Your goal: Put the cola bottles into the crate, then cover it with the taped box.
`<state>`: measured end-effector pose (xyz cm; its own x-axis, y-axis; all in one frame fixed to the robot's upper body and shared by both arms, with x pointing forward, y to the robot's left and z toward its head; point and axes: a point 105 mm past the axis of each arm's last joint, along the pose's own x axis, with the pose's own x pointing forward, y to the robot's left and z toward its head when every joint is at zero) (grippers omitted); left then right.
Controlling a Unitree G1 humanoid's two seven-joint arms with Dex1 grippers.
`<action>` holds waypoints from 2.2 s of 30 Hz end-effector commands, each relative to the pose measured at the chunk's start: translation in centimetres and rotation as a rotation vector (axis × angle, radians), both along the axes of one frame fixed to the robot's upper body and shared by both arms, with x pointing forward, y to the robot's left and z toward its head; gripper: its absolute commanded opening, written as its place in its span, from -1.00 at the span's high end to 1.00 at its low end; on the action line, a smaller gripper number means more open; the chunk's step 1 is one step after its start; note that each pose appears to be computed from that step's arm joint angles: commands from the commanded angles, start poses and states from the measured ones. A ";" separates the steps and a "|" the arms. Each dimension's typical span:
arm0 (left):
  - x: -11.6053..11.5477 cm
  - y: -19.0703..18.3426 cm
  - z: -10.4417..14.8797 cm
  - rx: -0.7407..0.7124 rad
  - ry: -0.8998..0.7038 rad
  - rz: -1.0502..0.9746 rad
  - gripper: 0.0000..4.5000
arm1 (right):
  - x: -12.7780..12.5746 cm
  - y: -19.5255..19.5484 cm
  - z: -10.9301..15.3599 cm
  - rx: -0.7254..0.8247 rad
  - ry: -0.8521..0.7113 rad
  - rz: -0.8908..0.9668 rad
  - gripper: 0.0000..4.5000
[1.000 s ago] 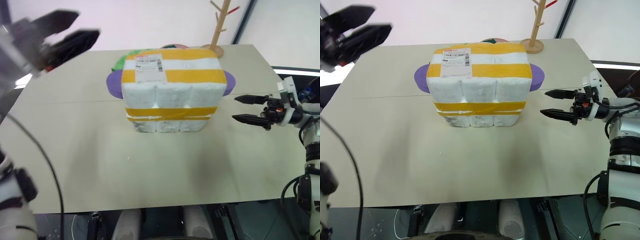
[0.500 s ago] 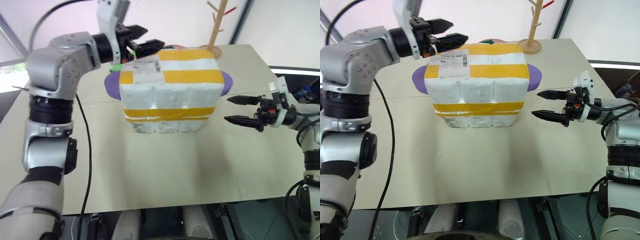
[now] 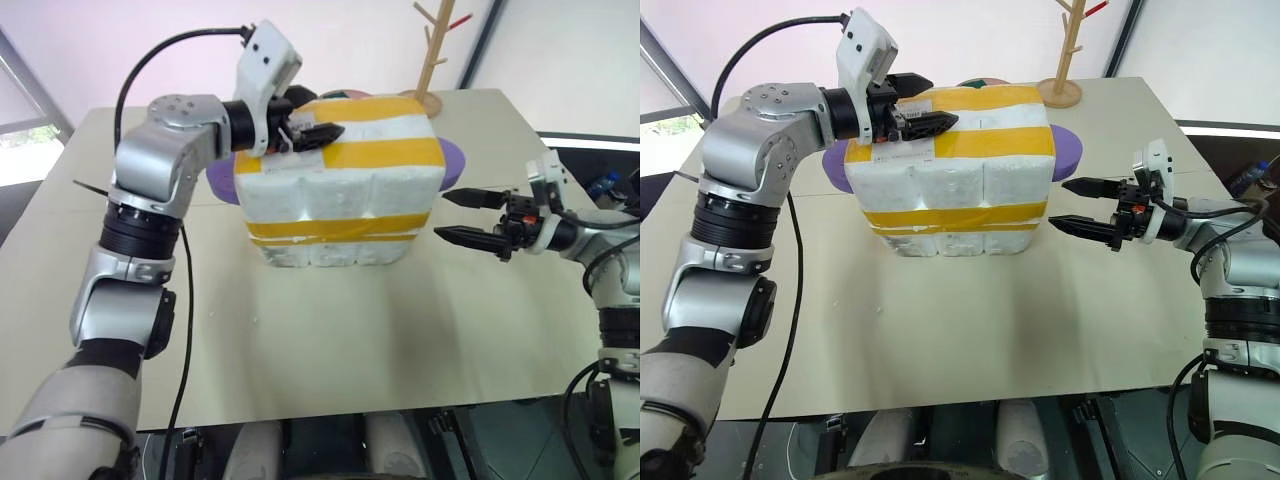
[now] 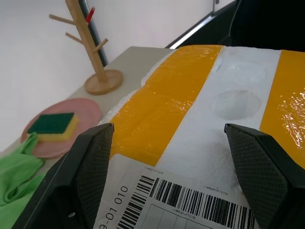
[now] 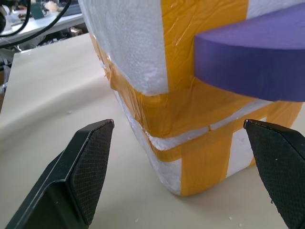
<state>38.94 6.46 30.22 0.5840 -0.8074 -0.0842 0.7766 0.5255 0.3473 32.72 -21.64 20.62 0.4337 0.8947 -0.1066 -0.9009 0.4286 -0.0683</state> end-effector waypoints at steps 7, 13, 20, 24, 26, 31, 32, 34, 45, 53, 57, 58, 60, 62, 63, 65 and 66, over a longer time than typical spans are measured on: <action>1.4 -0.3 -0.5 0.047 0.017 0.020 -0.72 | -0.9 -0.1 0.8 -0.013 -0.046 0.014 -1.00; 1.4 -2.6 2.3 -0.045 0.009 -0.039 -0.72 | -1.0 -0.1 0.3 -0.011 -0.040 0.008 -1.00; 1.6 -4.3 -0.5 0.028 0.047 -0.058 -0.72 | -1.2 -0.2 -0.2 -0.009 -0.032 0.006 -1.00; 1.6 -3.9 -1.6 0.063 0.050 -0.050 -0.72 | -1.2 -0.5 -0.2 -0.008 -0.032 0.000 -1.00; 1.6 -3.4 -1.9 0.068 0.053 -0.042 -0.72 | -1.2 -0.7 -0.2 -0.009 -0.032 -0.003 -1.00; 1.5 -2.2 -0.7 0.025 0.052 -0.015 -0.72 | -0.9 -0.9 0.1 -0.005 -0.035 -0.004 -1.00; 1.4 -1.9 -0.4 0.016 0.050 -0.007 -0.72 | -0.9 -0.9 0.1 -0.008 -0.036 -0.003 -1.00; 1.1 -0.9 0.8 -0.018 0.038 0.010 -0.72 | -0.9 -1.0 0.1 -0.008 -0.038 -0.003 -1.00; -3.9 10.0 10.1 -0.290 -0.001 0.097 -0.72 | -0.5 -2.1 0.2 -0.020 -0.036 -0.008 -1.00; -12.1 19.2 2.0 0.154 0.152 0.109 -0.72 | 0.0 -2.7 0.4 -0.053 -0.042 0.006 -1.00; -14.9 22.8 -2.9 0.293 0.260 0.188 -0.72 | 0.0 -3.2 0.6 -0.072 -0.034 0.024 -1.00; -15.2 23.5 -3.8 0.308 0.270 0.220 -0.72 | 0.0 -3.3 0.6 -0.076 -0.031 0.030 -1.00; -15.8 24.2 -5.4 0.334 0.280 0.243 -0.72 | 0.0 -3.3 0.6 -0.084 -0.026 0.038 -1.00; -16.2 24.3 -6.5 0.337 0.289 0.245 -0.72 | 0.1 -3.3 0.5 -0.089 -0.023 0.043 -1.00; -16.3 24.1 -6.8 0.329 0.279 0.242 -0.72 | 0.2 -3.3 0.4 -0.093 -0.020 0.049 -1.00; -16.1 23.6 -6.7 0.298 0.250 0.237 -0.72 | 0.3 -3.2 0.4 -0.099 -0.017 0.058 -1.00; -16.0 23.3 -6.5 0.280 0.237 0.235 -0.72 | 0.3 -3.1 0.4 -0.100 -0.016 0.061 -1.00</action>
